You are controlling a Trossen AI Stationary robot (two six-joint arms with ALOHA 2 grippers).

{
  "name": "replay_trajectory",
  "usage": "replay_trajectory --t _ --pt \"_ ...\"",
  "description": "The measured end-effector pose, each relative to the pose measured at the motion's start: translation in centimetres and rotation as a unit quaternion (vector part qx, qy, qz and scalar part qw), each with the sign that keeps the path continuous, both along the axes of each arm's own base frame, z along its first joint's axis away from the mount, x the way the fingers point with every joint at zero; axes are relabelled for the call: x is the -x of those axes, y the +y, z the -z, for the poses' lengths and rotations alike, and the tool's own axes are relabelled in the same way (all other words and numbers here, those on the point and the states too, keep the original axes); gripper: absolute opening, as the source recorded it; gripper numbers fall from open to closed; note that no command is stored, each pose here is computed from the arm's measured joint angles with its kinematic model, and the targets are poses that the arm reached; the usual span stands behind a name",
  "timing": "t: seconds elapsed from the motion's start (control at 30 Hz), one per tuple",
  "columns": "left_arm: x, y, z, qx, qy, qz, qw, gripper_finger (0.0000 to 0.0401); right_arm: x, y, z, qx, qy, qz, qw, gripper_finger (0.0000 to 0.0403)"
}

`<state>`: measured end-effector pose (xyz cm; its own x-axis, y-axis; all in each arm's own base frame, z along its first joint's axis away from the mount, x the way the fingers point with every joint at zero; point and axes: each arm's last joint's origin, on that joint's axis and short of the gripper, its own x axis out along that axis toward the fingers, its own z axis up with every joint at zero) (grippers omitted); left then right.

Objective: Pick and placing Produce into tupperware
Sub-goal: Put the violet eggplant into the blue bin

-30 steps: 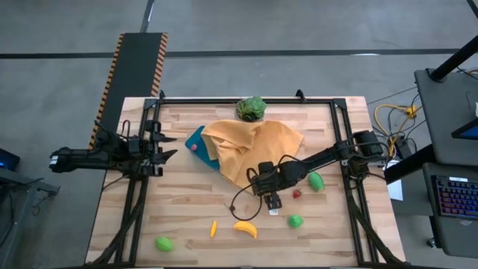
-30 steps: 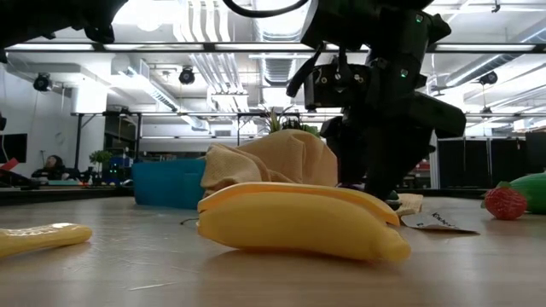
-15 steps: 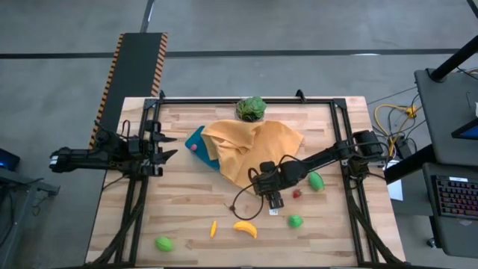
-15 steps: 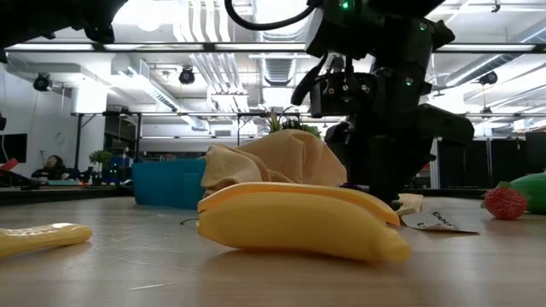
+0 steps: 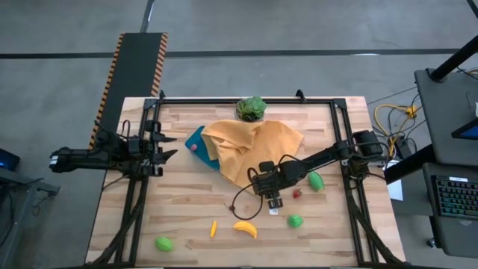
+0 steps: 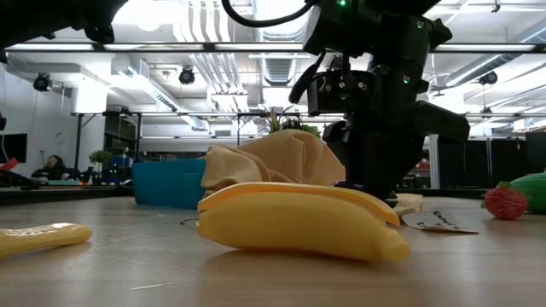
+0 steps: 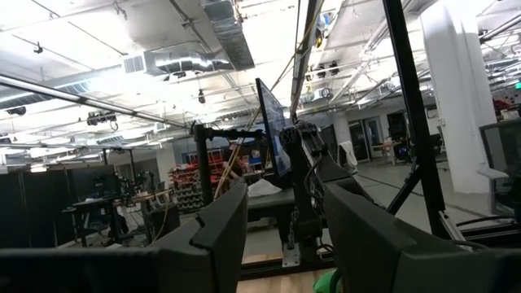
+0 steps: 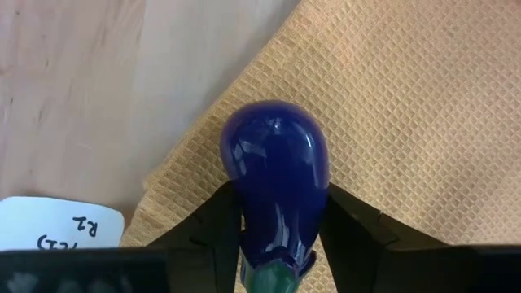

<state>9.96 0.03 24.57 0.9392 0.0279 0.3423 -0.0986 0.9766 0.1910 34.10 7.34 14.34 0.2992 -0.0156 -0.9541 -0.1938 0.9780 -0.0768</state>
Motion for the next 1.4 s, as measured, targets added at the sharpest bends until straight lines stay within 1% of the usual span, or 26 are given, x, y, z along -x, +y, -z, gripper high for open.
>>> replay_trajectory --t 0.23,0.43,0.67,0.83,0.93,1.03,1.13,1.27,1.4 --pt "0.0 0.0 0.0 0.000 0.000 0.000 1.000 0.0151 0.0 0.0 0.0 0.000 0.000 0.000 1.000 0.0141" --pt "0.0 0.0 0.0 0.000 0.000 0.000 1.000 0.0151 0.0 0.0 -0.2 0.000 -0.001 -0.001 1.000 0.0131" --pt "0.0 0.0 0.0 0.000 0.000 0.000 1.000 0.0151 0.0 -0.1 -0.9 -0.003 -0.015 0.004 1.000 0.0135" --pt "0.0 0.0 0.0 0.000 0.000 0.000 1.000 0.0151 -0.6 -0.1 -2.0 0.015 -0.039 0.010 0.999 0.0131" --pt "0.0 0.0 0.0 0.000 -0.001 0.000 1.000 0.0151 -1.1 -0.1 -2.9 0.028 -0.064 0.009 0.998 0.0130" --pt "0.0 0.0 0.0 0.000 0.000 0.000 1.000 0.0151 -1.8 -0.2 -3.6 0.043 -0.106 0.015 0.993 0.0131" --pt "0.0 0.0 0.0 0.000 0.001 0.000 1.000 0.0151 -2.7 -0.6 -4.2 0.034 -0.159 0.022 0.986 0.0131" --pt "0.0 0.0 0.0 0.000 0.002 0.000 1.000 0.0151 -3.6 -1.4 -4.7 0.030 -0.209 0.030 0.977 0.0132" --pt "0.0 0.0 0.0 0.000 0.003 0.000 1.000 0.0151 -4.6 -2.2 -5.6 0.018 -0.268 0.040 0.962 0.0132"
